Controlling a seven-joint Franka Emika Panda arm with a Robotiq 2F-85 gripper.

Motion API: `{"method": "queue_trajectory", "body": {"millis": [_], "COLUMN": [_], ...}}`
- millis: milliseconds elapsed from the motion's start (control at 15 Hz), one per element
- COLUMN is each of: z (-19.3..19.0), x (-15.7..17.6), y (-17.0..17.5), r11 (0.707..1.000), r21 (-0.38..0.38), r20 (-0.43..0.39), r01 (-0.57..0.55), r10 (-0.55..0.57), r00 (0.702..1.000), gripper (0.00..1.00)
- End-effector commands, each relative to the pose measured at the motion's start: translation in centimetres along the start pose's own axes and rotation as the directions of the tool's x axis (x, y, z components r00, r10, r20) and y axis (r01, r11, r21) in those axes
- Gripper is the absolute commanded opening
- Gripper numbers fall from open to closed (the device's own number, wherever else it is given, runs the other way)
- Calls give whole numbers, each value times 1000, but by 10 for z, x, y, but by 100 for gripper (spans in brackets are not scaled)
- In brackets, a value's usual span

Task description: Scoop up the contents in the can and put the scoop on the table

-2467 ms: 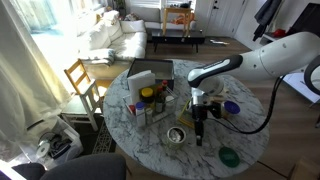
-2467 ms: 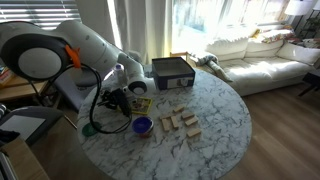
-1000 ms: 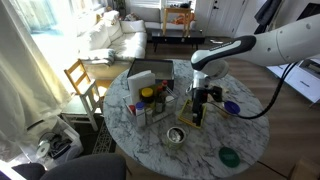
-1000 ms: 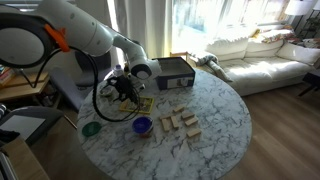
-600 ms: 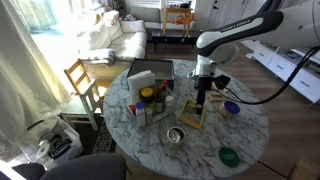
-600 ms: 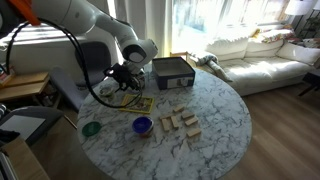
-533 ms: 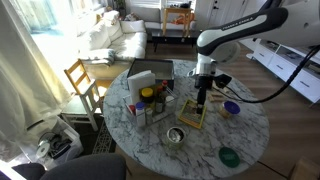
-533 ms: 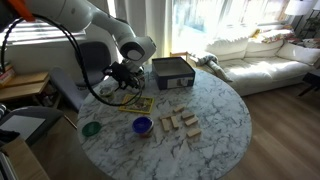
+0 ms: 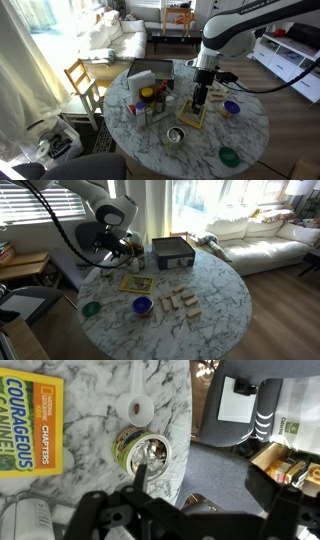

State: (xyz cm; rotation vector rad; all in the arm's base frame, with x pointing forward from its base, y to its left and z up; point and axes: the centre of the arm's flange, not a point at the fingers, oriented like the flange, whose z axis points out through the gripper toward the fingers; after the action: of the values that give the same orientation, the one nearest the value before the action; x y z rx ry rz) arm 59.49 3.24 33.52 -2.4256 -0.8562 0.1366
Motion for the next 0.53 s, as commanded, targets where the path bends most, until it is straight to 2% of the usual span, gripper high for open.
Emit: {"method": "queue_trajectory", "body": {"millis": [0,267,333,467], "z": [-3,-13,-18,-22], "x": [-27,-37,-15,-15], "y": [-42,-67,-48,-54], "r11": [995,987,992,991], "r21": [-89,-157,-120,-130], "r20": [-57,-87,-62,-68], "r01": [34,43,32,38], "r10": [-39,-57,-40,-47], "r00": [998,995,997,997], "gripper": [100,100,100,100]}}
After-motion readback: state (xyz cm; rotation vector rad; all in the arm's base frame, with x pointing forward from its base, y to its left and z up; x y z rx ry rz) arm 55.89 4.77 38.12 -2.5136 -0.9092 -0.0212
